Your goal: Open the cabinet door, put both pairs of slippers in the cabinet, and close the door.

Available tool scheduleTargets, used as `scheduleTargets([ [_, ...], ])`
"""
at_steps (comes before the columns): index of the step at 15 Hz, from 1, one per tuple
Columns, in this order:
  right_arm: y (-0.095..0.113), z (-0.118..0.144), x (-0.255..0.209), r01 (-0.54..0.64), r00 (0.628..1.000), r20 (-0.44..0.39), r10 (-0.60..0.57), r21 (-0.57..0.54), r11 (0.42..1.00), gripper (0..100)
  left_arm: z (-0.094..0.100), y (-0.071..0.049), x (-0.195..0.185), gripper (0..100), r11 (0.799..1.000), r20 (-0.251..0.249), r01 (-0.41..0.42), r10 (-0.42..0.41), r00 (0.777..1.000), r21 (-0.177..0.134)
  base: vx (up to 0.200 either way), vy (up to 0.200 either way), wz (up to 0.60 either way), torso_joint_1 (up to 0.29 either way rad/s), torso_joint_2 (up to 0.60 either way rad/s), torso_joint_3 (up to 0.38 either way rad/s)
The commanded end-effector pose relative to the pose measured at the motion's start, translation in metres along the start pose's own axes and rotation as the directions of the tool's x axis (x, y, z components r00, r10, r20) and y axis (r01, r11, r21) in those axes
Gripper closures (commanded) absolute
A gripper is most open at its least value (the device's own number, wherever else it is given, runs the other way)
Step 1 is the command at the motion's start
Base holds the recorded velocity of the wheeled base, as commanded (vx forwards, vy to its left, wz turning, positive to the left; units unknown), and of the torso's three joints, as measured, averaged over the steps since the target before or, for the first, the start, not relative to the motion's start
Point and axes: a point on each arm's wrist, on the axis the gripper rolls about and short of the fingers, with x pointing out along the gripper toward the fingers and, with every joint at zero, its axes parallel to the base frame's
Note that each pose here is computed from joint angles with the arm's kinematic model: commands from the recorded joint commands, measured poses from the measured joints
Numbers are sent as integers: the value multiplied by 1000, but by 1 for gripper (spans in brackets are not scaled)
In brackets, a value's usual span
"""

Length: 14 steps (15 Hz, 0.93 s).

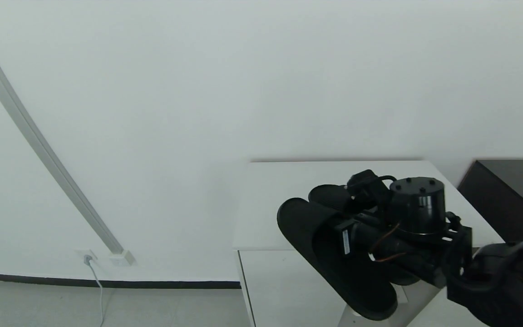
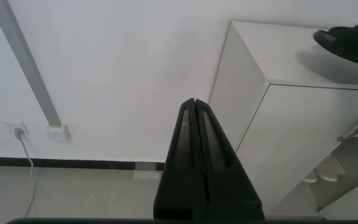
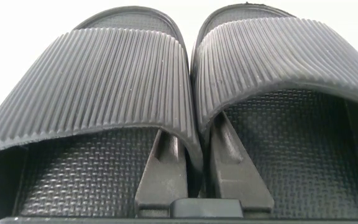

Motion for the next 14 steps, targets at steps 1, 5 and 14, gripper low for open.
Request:
scheduleTargets([
  [1, 3, 11, -31, -34, 998, 48, 34, 14, 999, 100, 0, 0, 0, 100, 1000, -1, -1, 1, 1000, -2, 0, 0, 0, 0, 0, 0],
  [5, 10, 0, -29, -52, 999, 11, 52, 4, 999, 100, 0, 0, 0, 100, 1000, -1, -1, 1, 1000, -3, 0, 0, 0, 0, 0, 0],
  [14, 14, -7, -31, -59, 998, -10, 59, -3, 998, 100, 0, 0, 0, 100, 1000, -1, -1, 1, 1000, -3, -156, 0, 0, 0, 2, 3],
])
